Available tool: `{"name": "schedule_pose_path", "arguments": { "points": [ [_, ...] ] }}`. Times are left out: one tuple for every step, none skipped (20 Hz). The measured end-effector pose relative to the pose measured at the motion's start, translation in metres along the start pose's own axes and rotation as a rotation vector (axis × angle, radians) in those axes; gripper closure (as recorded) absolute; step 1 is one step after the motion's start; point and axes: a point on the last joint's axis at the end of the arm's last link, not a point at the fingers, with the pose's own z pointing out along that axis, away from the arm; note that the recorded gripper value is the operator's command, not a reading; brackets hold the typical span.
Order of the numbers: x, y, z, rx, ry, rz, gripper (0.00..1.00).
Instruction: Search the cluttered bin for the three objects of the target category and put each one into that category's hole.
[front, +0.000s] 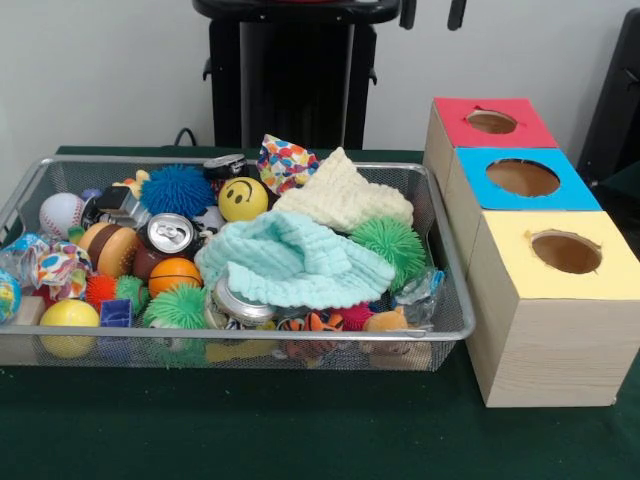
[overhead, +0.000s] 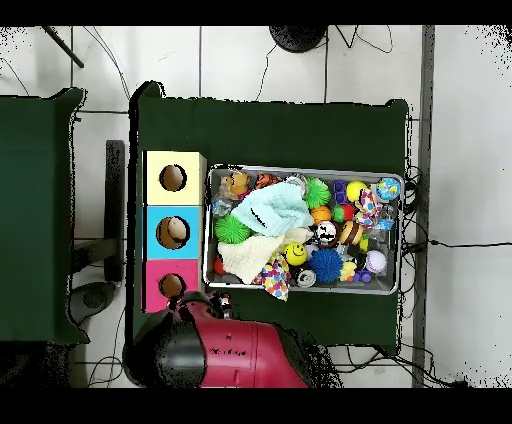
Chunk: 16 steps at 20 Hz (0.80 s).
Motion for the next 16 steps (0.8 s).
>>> {"name": "schedule_pose_path", "arguments": {
  "points": [
    [-0.004,-0.005,0.002,0.002,0.000,0.006,0.00],
    [-0.007,-0.007,0.003,0.002,0.000,0.010,0.00],
    [-0.009,-0.011,0.005,0.002,0.003,0.017,0.00],
    [-0.012,-0.014,0.008,0.002,0.005,0.023,0.00],
    [-0.015,-0.018,0.010,0.002,0.007,0.029,0.00],
    [-0.017,-0.021,0.012,0.002,0.010,0.033,0.00],
    [-0.020,-0.025,0.015,0.001,0.013,0.041,0.00],
    [-0.021,-0.028,0.017,0.001,0.015,0.045,0.00],
    [-0.024,-0.033,0.021,0.000,0.021,0.054,0.00],
    [-0.025,-0.035,0.023,0.000,0.024,0.058,0.00],
    [-0.026,-0.041,0.027,-0.002,0.032,0.068,0.00],
    [-0.026,-0.043,0.029,-0.003,0.036,0.073,0.00],
    [-0.027,-0.048,0.034,-0.004,0.042,0.082,0.00],
    [-0.027,-0.050,0.037,-0.005,0.046,0.087,0.00],
    [-0.028,-0.054,0.040,-0.005,0.050,0.093,0.00],
    [-0.028,-0.057,0.044,-0.006,0.054,0.100,0.00]
  ]
}}
